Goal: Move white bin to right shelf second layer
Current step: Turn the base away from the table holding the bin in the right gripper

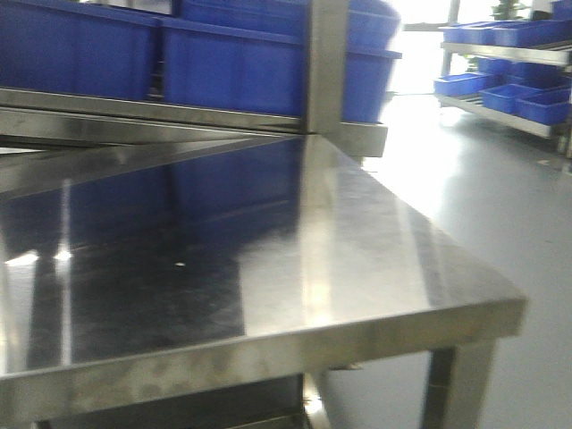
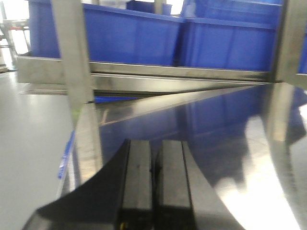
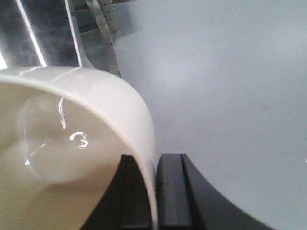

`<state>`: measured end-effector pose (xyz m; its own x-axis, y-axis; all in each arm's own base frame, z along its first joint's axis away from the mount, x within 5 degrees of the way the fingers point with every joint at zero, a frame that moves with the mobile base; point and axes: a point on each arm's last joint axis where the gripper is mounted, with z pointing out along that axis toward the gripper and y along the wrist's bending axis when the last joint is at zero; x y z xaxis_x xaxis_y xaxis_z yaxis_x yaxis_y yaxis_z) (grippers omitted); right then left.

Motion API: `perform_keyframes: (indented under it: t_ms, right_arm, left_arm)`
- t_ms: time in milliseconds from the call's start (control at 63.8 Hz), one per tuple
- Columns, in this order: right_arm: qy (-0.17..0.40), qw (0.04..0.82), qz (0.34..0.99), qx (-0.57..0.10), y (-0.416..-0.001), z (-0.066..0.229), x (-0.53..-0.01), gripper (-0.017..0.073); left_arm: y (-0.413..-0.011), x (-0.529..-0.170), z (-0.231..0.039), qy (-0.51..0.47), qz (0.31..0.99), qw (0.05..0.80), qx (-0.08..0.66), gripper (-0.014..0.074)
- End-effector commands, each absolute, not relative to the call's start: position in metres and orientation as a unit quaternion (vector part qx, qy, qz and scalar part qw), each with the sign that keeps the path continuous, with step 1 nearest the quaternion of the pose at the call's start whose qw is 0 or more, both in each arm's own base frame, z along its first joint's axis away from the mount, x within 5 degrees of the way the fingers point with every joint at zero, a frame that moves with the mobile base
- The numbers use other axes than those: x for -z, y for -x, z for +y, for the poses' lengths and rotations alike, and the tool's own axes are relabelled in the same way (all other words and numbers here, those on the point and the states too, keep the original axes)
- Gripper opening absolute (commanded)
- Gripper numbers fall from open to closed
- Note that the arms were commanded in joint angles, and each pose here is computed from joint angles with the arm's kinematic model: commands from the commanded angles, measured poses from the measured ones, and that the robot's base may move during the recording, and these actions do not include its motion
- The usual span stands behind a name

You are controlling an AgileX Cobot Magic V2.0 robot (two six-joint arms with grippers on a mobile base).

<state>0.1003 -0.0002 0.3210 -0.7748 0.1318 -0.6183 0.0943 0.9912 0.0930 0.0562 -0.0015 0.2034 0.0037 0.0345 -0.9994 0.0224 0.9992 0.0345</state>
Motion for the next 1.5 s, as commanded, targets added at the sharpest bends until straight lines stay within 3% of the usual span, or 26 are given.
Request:
perform_keyframes:
  t_ms: [0,1489]
  right_arm:
    - [-0.055,0.369,0.927,-0.03,-0.1034,0.0,-0.3324,0.0057]
    - [-0.055,0.369,0.927,-0.03,-0.1034,0.0,-0.3324,0.0057]
  left_arm:
    - [-0.0565,-0.1993,-0.0012,-0.016,0.684,0.729,-0.002,0.0085]
    - [-0.0565,-0.1993,-0.0012,-0.016,0.684,0.729,-0.002,0.0085]
